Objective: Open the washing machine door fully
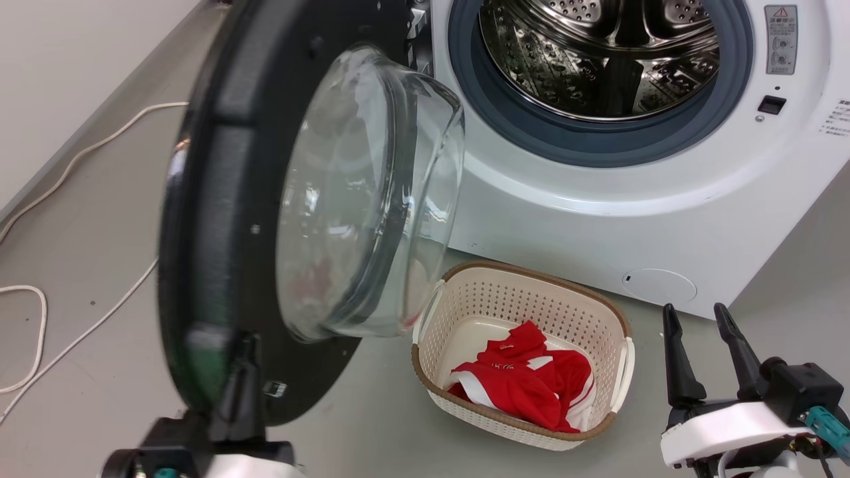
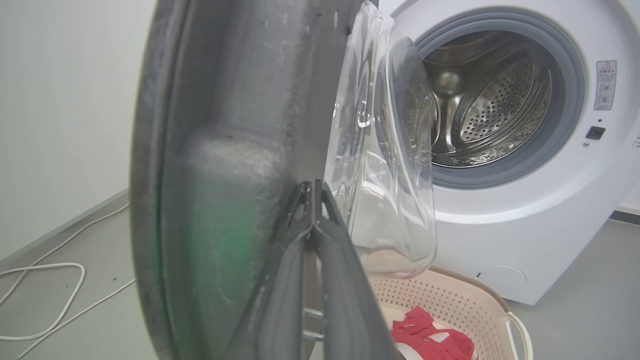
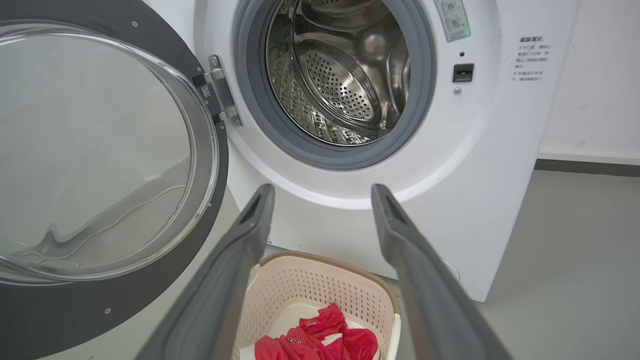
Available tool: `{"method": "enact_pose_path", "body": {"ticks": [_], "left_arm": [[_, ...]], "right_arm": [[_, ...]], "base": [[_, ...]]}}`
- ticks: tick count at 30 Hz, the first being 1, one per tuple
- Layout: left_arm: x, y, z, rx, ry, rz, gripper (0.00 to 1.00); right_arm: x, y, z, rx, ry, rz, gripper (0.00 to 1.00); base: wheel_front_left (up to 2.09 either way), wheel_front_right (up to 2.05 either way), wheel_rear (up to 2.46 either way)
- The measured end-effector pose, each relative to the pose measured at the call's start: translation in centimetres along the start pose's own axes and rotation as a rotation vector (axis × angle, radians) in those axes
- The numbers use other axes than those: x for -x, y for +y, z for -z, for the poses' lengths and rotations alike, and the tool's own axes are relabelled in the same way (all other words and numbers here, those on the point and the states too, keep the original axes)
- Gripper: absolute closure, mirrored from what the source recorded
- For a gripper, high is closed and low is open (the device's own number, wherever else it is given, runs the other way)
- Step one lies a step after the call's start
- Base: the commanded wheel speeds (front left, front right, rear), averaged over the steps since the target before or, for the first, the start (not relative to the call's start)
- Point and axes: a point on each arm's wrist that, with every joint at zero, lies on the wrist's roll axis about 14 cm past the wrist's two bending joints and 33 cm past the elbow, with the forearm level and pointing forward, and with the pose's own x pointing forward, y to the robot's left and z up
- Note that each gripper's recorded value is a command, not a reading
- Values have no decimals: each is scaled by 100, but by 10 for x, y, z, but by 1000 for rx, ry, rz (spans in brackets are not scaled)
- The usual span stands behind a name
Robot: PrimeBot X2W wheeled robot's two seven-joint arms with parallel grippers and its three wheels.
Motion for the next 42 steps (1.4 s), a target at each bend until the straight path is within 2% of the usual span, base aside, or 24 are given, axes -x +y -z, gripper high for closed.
{"method": "enact_pose_path", "body": {"ticks": [14, 28, 42], "left_arm": [[-36, 99, 0, -79, -23, -259, 100], [-73, 175, -3, -78, -11, -403, 100], [-87, 209, -5, -99, 3, -459, 100]], "right_arm": [[-3, -17, 10, -1, 30, 42, 0], [-9, -36, 18, 5, 50, 82, 0], [-7, -41, 20, 3, 54, 96, 0]], "base": [[0, 0, 0], [0, 0, 0], [0, 0, 0]]}}
